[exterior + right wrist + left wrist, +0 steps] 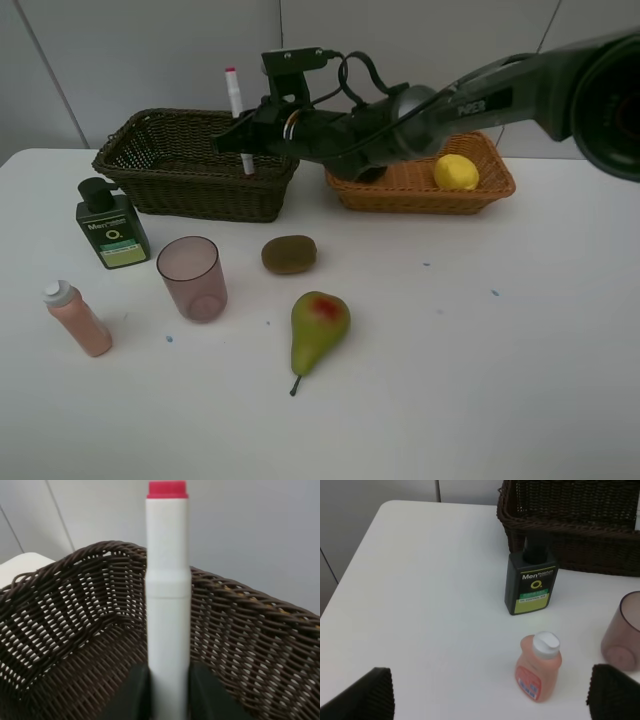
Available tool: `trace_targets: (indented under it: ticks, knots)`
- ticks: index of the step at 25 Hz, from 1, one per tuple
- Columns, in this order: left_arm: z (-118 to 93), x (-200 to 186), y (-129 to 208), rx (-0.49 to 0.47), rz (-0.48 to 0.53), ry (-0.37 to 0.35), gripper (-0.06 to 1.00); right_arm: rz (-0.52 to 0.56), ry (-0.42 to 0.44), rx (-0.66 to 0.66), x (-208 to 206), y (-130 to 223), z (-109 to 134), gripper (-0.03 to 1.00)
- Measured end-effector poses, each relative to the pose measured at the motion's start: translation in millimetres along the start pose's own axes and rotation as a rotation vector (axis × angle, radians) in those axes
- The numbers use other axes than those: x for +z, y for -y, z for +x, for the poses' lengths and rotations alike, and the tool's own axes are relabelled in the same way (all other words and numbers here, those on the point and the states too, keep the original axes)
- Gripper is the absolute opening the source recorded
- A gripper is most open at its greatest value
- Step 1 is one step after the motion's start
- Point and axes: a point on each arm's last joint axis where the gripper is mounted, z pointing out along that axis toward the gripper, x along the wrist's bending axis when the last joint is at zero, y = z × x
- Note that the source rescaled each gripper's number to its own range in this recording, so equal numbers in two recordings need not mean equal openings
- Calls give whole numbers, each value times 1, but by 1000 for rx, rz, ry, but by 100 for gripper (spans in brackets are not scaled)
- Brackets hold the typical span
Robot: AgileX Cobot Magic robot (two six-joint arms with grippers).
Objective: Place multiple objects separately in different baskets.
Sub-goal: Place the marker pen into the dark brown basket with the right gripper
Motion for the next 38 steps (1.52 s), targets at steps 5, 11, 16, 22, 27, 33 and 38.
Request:
trace_targets:
  ticks: [5, 11, 16, 22, 27, 33, 38]
  knots:
    - [0, 0, 0, 0, 0, 0, 100, 76, 10, -5, 10, 16, 0, 0]
    - [0, 0, 0, 0, 0, 0, 100, 111, 14, -9, 13, 25, -1, 0]
    - [0, 0, 0, 0, 0, 0, 100, 116, 11, -20, 13, 26, -1, 0]
    - [0, 0, 0, 0, 0, 0, 100, 113, 11, -21, 13, 25, -1, 22]
    - [0, 0, 0, 0, 0, 0, 100, 101, 7, -21, 13, 24, 0, 89]
    - [0, 0, 0, 0, 0, 0, 100, 101, 7, -22, 13, 24, 0, 98]
    - [0, 0, 0, 0, 0, 0, 100, 100, 6, -34, 11, 18, 0, 98]
